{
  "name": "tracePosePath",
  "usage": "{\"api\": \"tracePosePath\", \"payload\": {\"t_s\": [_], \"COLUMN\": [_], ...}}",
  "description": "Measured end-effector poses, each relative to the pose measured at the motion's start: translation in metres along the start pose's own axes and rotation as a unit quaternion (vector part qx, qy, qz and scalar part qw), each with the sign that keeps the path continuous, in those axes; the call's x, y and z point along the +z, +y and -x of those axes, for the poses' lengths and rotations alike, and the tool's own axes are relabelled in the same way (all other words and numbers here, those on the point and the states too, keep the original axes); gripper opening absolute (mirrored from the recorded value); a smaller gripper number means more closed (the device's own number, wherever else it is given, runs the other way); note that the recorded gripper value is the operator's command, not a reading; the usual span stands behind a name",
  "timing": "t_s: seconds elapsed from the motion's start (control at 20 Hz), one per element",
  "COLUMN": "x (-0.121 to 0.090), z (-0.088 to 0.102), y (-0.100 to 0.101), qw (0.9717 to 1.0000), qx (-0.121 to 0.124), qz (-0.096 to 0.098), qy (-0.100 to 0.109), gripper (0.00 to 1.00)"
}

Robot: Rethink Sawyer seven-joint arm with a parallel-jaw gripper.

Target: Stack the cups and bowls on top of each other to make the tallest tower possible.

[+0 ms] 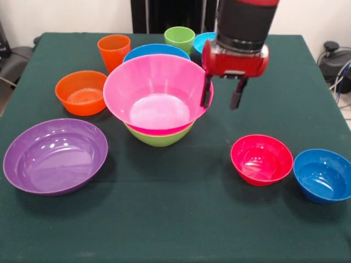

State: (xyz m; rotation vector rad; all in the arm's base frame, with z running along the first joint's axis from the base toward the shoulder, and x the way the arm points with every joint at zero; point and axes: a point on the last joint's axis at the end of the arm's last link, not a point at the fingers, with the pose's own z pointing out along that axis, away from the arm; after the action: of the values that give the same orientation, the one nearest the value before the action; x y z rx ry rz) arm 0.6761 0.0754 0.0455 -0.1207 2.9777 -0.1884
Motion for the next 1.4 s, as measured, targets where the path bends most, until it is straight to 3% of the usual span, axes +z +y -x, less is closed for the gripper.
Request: {"api": "tracePosePath", "payload": {"t_s": [0.35, 0.65, 0.9, 1.05, 1.4], "x": [0.034, 0.055, 0.065, 0.066, 0.062], "z": [-0.002, -0.008, -0.010, -0.007, -0.006], "y": [-0.032, -0.043, -0.044, -0.045, -0.057], "qw": [0.9990, 0.9982, 0.9983, 0.9987, 0.9971], "qx": [0.041, 0.051, 0.051, 0.051, 0.076], "qz": [0.003, -0.003, -0.007, -0.004, 0.007], "qy": [0.019, 0.031, 0.026, 0.011, 0.007], "gripper": [1.00, 1.00, 1.00, 1.00, 1.00]}}
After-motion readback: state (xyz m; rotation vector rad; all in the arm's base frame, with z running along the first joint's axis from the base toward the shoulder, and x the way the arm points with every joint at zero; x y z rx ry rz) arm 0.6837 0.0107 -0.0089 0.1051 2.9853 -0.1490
